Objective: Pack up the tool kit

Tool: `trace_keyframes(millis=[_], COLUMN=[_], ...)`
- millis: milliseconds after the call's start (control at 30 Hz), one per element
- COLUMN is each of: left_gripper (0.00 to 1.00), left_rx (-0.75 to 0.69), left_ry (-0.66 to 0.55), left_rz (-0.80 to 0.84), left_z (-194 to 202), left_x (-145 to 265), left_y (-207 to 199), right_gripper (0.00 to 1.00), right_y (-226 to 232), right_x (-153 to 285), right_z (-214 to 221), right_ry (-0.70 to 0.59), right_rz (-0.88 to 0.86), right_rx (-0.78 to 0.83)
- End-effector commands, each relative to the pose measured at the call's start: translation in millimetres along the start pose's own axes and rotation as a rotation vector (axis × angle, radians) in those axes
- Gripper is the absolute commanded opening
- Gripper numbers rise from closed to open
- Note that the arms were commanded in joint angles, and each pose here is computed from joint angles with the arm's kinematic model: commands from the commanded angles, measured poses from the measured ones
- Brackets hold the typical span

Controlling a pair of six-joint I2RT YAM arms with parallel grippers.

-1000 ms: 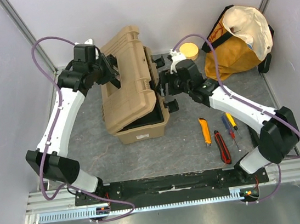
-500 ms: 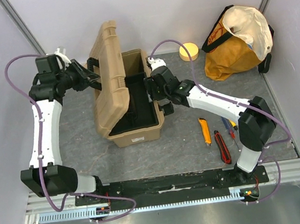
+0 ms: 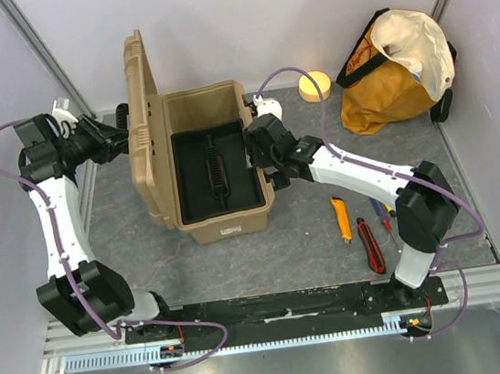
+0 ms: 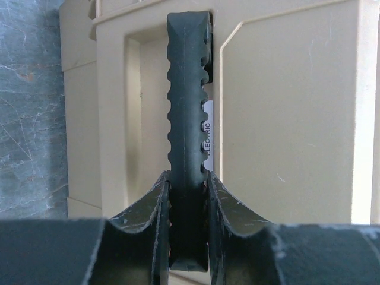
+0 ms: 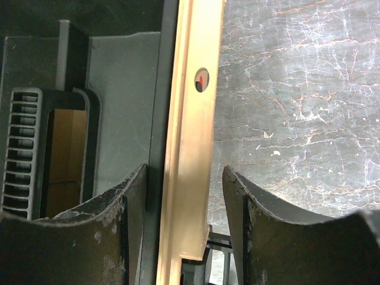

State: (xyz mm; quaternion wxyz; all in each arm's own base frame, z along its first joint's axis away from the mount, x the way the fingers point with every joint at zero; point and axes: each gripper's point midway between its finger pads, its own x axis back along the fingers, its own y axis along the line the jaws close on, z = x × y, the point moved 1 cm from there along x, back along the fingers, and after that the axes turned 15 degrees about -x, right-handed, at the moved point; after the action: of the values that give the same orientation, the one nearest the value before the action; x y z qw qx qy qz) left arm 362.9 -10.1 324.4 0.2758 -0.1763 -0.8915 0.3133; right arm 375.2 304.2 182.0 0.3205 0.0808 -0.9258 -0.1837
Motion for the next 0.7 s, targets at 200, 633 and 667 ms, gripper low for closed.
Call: trace_keyframes(millis=[200, 633, 667], left_gripper=[0.02, 0.61, 0.63], left_rx=[-0.177, -0.158, -0.160], left_ry=[-0.263, -0.367, -0.398], left_rz=[-0.026, -0.366, -0.419], left_z=[-69, -81, -84], left_x=[26, 67, 79], left_y=[16, 46, 44], right_gripper=[0.58, 0.60, 0.61], right_y=[-95, -70, -67], right_x=[-1, 8, 10], right_z=[-22, -46, -53], right_ry=[-0.079, -0.106, -0.120], right_rz=[0.324, 0.242, 0.234], right_rx=[-0.016, -0.037, -0.032])
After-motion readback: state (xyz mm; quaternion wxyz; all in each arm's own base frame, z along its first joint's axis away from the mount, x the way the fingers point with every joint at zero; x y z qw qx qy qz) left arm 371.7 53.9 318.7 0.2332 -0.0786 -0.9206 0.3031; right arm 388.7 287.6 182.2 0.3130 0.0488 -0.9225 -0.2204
